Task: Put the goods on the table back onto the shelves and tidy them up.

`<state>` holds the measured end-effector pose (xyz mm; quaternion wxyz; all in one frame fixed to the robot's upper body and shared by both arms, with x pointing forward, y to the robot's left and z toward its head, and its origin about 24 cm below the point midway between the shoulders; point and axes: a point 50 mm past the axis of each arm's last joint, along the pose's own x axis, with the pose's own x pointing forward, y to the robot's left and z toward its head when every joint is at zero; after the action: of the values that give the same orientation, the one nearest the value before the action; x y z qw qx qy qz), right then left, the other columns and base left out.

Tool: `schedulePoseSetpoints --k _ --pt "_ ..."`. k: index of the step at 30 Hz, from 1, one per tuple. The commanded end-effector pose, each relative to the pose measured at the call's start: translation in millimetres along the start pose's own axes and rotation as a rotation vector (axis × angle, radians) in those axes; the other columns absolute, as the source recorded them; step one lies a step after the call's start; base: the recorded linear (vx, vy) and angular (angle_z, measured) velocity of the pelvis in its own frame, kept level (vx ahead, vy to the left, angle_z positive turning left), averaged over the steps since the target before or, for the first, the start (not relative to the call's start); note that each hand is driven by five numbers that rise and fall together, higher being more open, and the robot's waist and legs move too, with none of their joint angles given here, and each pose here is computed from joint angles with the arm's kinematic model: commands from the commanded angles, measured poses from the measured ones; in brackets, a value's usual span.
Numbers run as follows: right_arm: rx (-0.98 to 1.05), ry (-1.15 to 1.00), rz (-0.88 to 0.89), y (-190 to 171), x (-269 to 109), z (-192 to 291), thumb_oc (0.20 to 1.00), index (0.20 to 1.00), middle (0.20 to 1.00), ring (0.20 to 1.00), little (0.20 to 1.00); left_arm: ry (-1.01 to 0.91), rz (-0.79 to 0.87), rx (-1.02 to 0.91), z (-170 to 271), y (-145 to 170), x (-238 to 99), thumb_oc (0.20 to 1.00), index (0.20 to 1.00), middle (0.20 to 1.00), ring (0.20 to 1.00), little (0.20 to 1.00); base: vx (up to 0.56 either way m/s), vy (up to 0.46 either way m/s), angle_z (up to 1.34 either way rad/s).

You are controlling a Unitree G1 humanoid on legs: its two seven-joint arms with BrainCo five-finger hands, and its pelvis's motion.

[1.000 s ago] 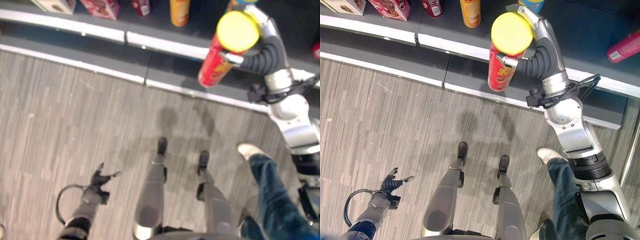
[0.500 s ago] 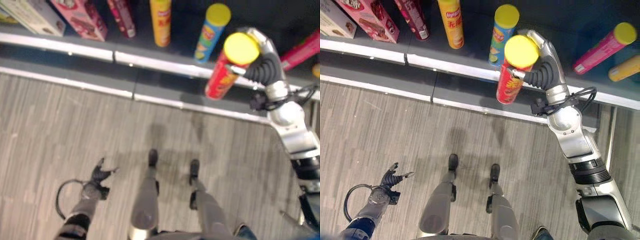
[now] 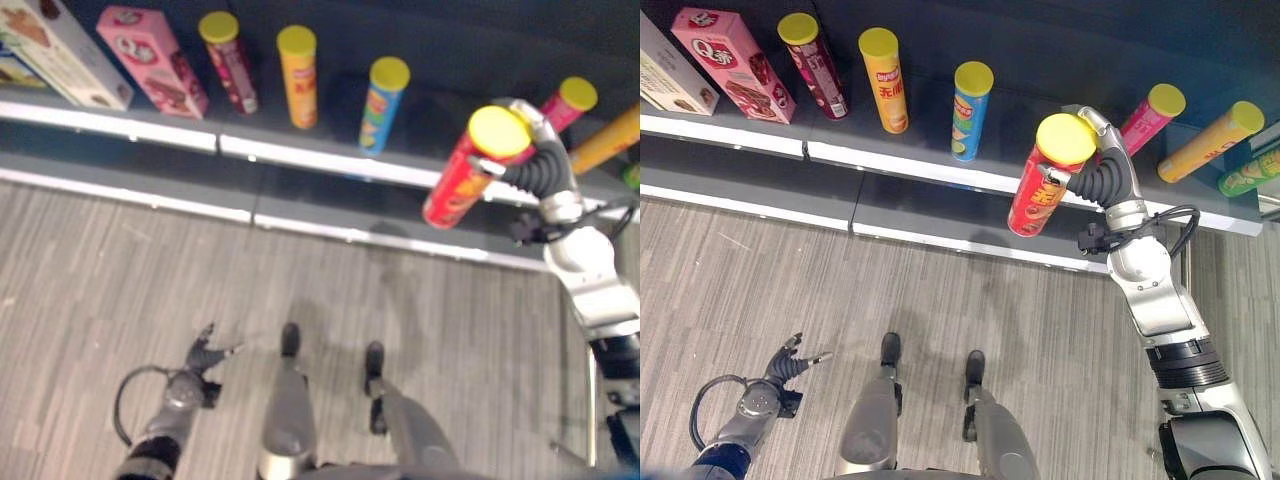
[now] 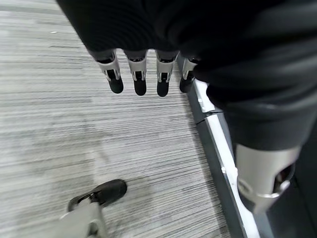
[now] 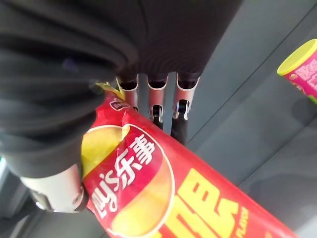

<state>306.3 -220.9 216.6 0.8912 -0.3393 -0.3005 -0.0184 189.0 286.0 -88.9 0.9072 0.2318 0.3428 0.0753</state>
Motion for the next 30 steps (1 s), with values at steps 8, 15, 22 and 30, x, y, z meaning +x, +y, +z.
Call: schedulePoseSetpoints --k 8,15,22,30 --pt "0.050 -0.146 -0.008 -4.7 12.7 27.3 0.200 0.200 0.200 0.200 0.200 0.110 0.046 0.048 -30.6 10.4 -8.4 1.000 1.000 1.000 1.000 1.000 0.16 0.092 -0.29" --pt "0.060 -0.148 0.038 0.9 13.6 28.6 0.200 0.200 0.200 0.200 0.200 0.098 0.032 0.013 -31.5 4.0 -11.0 1.000 1.000 1.000 1.000 1.000 0.22 -0.079 -0.17" --pt "0.015 -0.184 0.054 -5.6 13.2 35.6 0.200 0.200 0.200 0.200 0.200 0.106 0.018 -0.066 -34.8 -7.9 -14.1 1.000 1.000 1.000 1.000 1.000 0.30 -0.240 0.17" --pt "-0.101 -0.205 0.084 -18.6 0.4 43.2 0.200 0.200 0.200 0.200 0.200 0.072 -0.048 -0.151 -25.5 -34.7 -16.6 1.000 1.000 1.000 1.000 1.000 0.22 -0.246 0.19"
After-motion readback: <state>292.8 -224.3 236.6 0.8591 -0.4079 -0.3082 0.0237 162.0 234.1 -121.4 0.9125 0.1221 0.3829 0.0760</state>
